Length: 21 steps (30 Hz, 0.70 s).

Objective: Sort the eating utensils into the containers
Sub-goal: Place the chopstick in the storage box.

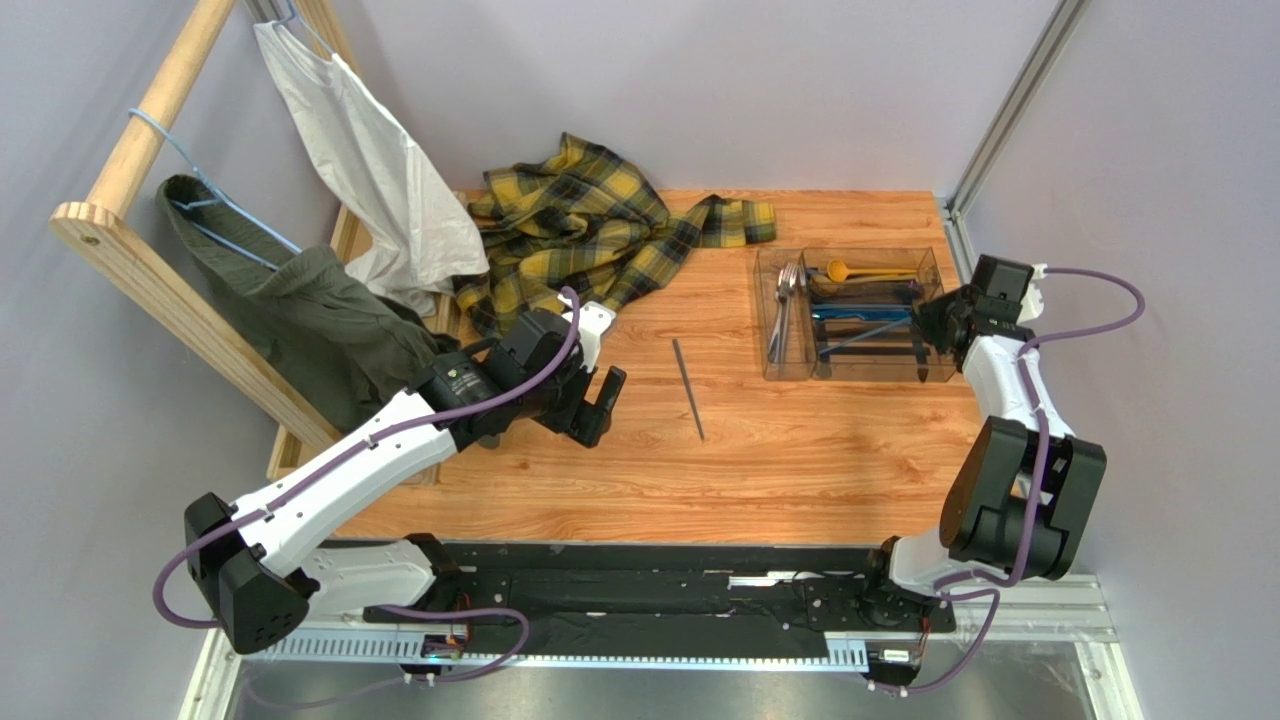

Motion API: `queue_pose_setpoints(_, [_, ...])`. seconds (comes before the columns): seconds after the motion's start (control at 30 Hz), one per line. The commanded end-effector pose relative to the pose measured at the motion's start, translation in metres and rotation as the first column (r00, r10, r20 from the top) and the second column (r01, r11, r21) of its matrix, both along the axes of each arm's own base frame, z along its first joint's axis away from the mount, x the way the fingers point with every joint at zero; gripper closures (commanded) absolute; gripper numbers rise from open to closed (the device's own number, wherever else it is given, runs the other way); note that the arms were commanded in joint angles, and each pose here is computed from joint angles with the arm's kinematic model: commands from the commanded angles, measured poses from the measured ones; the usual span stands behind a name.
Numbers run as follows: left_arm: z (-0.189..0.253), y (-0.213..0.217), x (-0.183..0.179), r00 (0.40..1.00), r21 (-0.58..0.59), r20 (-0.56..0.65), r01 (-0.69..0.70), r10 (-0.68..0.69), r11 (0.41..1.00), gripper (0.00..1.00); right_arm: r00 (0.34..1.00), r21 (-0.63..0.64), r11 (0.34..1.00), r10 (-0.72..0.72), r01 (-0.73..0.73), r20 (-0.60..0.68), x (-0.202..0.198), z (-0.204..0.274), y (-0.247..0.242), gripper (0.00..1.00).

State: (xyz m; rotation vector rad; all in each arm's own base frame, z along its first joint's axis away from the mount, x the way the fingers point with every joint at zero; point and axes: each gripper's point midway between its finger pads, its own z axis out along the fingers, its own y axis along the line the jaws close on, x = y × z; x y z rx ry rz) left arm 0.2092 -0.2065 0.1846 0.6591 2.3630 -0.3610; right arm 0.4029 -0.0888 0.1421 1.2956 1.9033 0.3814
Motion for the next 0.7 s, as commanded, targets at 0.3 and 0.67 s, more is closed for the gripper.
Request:
queue_pose_setpoints(0.3, [0.005, 0.002, 0.002, 0.999, -0.013, 0.033, 0.006, -0.005, 1.000, 0.07, 0.998, -0.054, 0.997, -0.057, 0.056, -0.001, -0.003, -0.005, -0.008, 1.00])
queue_pose_setpoints(0.67, [0.005, 0.003, 0.002, 0.999, -0.014, 0.037, 0.002, -0.001, 1.000, 0.08, 0.997, -0.073, 0.995, -0.075, 0.074, -0.008, -0.011, 0.001, -0.011, 0.64])
